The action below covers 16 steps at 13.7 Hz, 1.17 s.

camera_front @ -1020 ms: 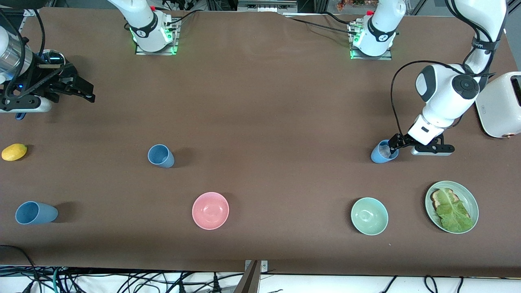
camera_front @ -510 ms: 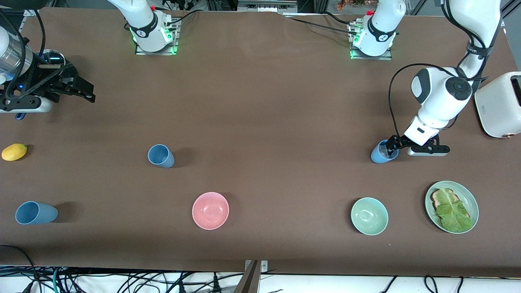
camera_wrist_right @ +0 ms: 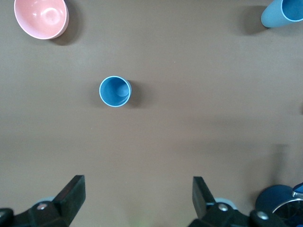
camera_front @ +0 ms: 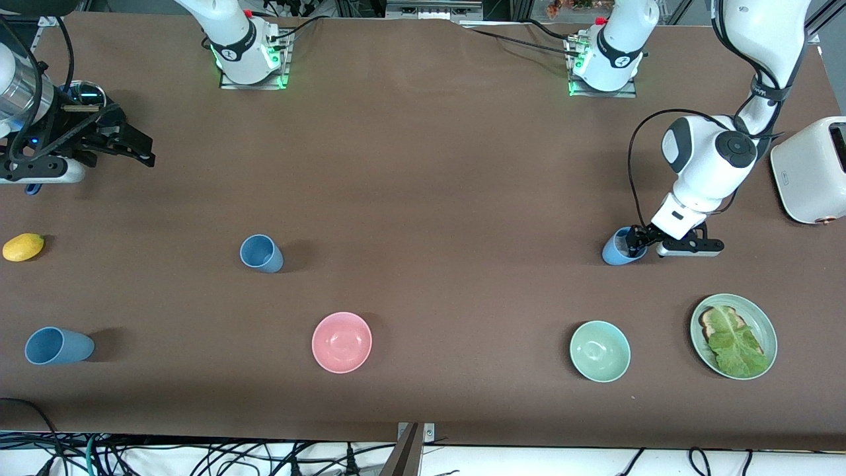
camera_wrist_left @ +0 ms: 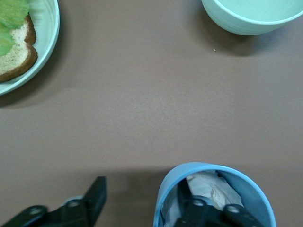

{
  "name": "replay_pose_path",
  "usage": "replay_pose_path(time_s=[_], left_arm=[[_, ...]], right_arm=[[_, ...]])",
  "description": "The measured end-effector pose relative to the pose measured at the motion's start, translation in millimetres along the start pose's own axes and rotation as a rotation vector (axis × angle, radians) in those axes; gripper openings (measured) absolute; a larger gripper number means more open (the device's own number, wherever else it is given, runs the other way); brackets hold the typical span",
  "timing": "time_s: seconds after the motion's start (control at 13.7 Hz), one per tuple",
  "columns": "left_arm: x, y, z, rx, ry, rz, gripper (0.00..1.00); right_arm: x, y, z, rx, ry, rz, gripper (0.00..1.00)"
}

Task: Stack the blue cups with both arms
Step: 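Lower the left gripper around the tissue cup and close it, then lift the tissue cup with the left gripper toward the table middle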

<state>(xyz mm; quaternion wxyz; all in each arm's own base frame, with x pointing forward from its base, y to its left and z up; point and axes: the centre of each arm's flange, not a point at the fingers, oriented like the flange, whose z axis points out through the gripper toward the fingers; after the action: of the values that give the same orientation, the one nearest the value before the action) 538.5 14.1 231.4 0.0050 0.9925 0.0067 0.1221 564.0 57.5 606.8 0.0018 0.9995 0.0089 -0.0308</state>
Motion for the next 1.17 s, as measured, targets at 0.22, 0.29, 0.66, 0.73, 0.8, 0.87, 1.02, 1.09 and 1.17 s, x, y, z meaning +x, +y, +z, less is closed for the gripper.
replay_pose_path(time_s=[0.22,0.29,0.66,0.73,0.8,0.87,1.02,1.09,1.17], left_arm=[[0.0,-1.5,0.0,0.001,0.000,0.035,0.31],[-0.1,-2.4,0.0,0.001,0.000,0.051,0.22],[1.6,-2.9,-2.6,0.002,0.004,0.070,0.08],[1.7,-2.9,-2.8,0.002,0.003,0.070,0.08],[1.7,-2.9,-3.4,0.001,-0.004,0.071,0.08],[2.4,-2.8,-5.8,0.000,-0.018,0.071,0.08],[8.4,-2.0,-18.0,-0.001,-0.041,0.073,0.08],[12.5,-1.1,-26.6,-0.002,-0.052,0.075,0.08],[17.6,-0.1,-37.2,-0.004,-0.069,0.077,0.08]], right_arm=[[0.0,0.0,0.0,0.000,0.000,0.000,1.00],[0.0,0.0,0.0,0.000,0.000,0.000,1.00],[-0.1,0.6,0.1,0.000,-0.002,0.001,1.00],[-0.1,0.7,0.1,0.000,-0.002,0.001,1.00],[-0.1,0.8,0.1,0.000,-0.002,0.001,1.00],[-0.1,0.8,0.1,0.000,-0.002,0.001,1.00],[-0.1,0.8,0.2,0.000,-0.002,0.002,1.00],[-0.1,0.9,0.3,0.000,-0.002,0.002,1.00],[-0.1,0.8,0.5,0.000,-0.003,0.002,1.00]])
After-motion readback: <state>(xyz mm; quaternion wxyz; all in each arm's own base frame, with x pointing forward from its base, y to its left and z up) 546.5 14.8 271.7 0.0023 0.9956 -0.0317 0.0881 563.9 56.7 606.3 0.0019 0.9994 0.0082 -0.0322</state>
